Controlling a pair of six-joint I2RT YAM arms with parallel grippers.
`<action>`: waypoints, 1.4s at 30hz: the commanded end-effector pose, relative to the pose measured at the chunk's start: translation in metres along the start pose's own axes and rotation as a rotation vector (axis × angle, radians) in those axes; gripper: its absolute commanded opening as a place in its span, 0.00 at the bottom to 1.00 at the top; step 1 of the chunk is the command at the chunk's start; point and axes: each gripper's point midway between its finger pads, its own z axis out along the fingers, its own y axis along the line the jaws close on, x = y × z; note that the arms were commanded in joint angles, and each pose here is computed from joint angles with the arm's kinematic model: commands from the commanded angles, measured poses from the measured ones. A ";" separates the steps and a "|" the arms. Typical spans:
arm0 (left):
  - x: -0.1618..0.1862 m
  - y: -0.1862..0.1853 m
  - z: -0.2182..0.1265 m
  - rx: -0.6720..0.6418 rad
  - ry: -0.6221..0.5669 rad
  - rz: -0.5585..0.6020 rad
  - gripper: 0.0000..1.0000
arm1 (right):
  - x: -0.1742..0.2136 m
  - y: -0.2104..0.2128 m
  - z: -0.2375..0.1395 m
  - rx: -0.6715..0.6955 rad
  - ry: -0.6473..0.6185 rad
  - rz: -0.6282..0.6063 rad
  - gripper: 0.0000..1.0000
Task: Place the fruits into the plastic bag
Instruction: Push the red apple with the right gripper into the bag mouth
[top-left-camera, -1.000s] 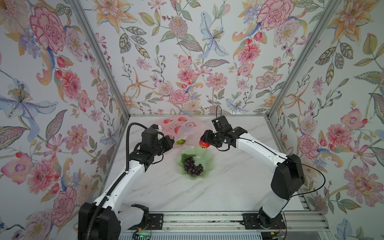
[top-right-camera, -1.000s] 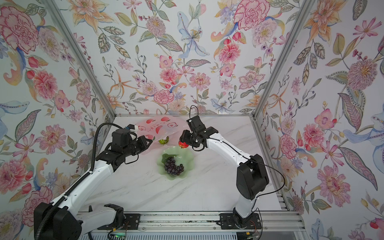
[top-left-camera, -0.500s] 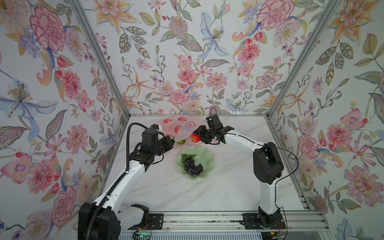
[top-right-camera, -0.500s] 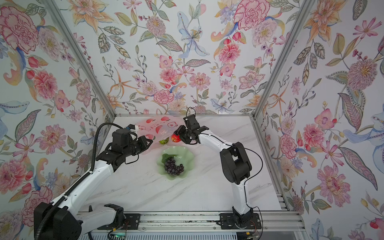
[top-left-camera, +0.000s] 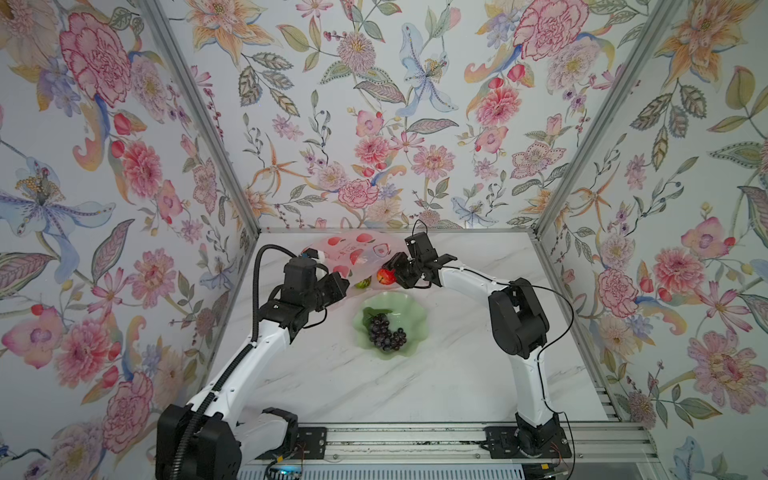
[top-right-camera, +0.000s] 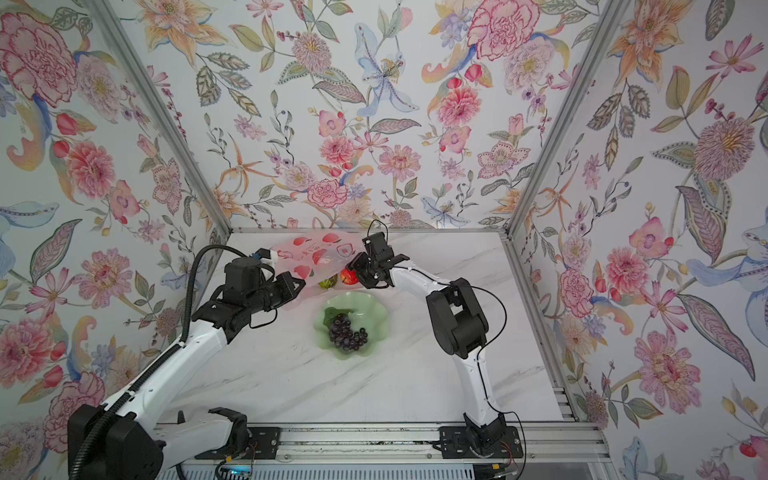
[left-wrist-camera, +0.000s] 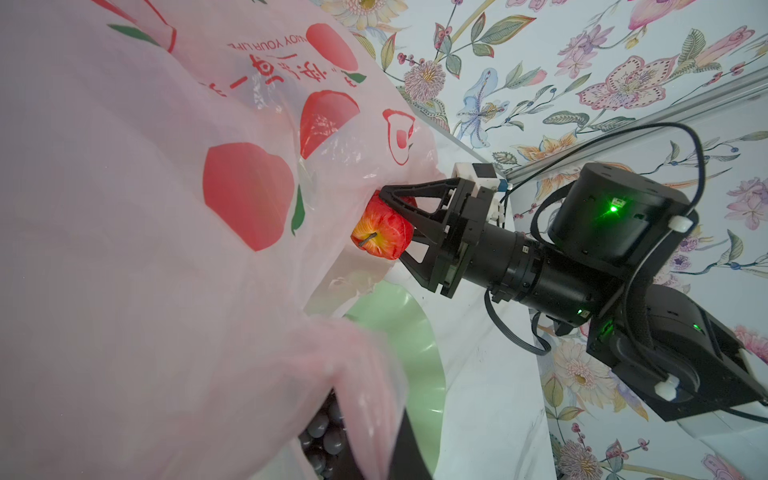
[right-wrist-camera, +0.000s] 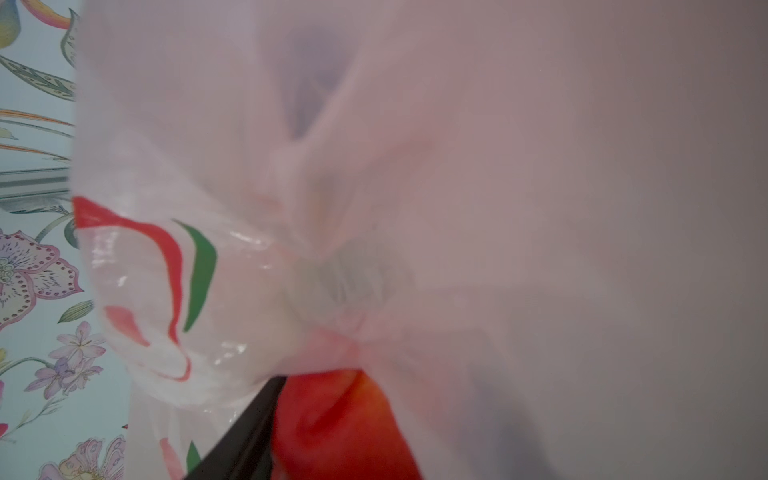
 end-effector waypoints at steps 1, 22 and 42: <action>-0.008 -0.009 -0.002 0.007 -0.008 0.033 0.00 | -0.014 0.023 -0.012 -0.032 -0.067 -0.110 0.57; -0.005 -0.009 0.004 0.012 0.005 0.015 0.00 | -0.021 0.070 -0.067 -0.130 -0.220 -0.645 0.55; -0.003 -0.012 0.000 0.021 0.006 0.032 0.00 | 0.062 0.040 -0.067 -0.224 0.040 -0.407 0.54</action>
